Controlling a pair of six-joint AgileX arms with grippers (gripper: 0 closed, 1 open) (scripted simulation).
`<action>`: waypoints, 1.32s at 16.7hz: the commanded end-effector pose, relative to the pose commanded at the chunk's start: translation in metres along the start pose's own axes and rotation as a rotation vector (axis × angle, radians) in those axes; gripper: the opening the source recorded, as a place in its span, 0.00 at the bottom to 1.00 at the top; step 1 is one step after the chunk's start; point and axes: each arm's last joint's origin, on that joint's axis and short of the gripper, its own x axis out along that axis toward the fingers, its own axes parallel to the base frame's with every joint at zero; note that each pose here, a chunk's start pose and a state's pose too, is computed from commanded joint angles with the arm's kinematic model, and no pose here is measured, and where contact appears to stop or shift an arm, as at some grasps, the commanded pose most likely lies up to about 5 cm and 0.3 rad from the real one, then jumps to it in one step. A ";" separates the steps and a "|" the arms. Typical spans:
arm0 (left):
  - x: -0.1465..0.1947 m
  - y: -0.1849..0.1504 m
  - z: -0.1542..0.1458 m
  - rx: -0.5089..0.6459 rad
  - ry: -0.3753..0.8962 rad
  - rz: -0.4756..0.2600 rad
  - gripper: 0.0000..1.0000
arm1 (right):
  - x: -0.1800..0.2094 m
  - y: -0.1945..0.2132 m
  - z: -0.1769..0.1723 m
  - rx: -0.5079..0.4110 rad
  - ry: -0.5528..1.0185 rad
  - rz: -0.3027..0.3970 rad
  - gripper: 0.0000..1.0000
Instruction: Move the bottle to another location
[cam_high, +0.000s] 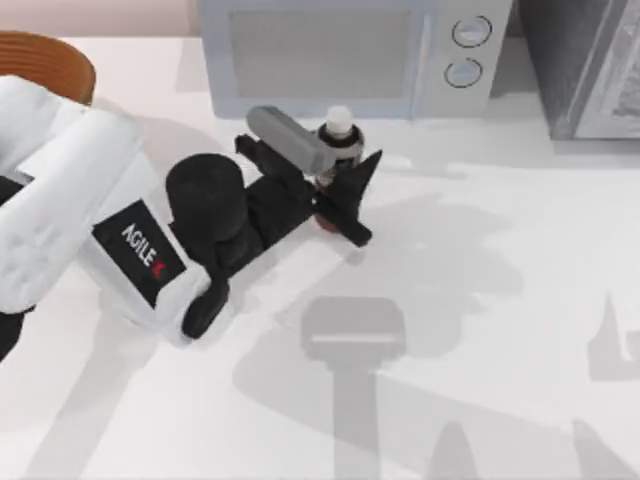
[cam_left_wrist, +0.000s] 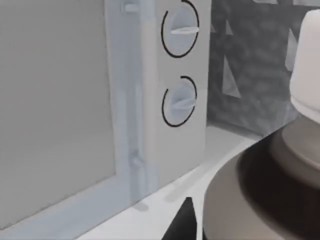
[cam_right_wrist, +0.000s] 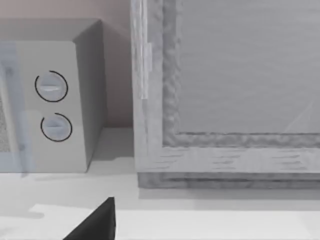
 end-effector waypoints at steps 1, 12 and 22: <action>-0.019 0.022 0.001 -0.001 0.006 0.001 0.00 | 0.000 0.000 0.000 0.000 0.000 0.000 1.00; -0.205 0.107 0.029 0.002 0.008 0.009 0.00 | 0.000 0.000 0.000 0.000 0.000 0.000 1.00; -0.173 0.109 0.005 -0.002 0.010 0.006 0.00 | 0.000 0.000 0.000 0.000 0.000 0.000 1.00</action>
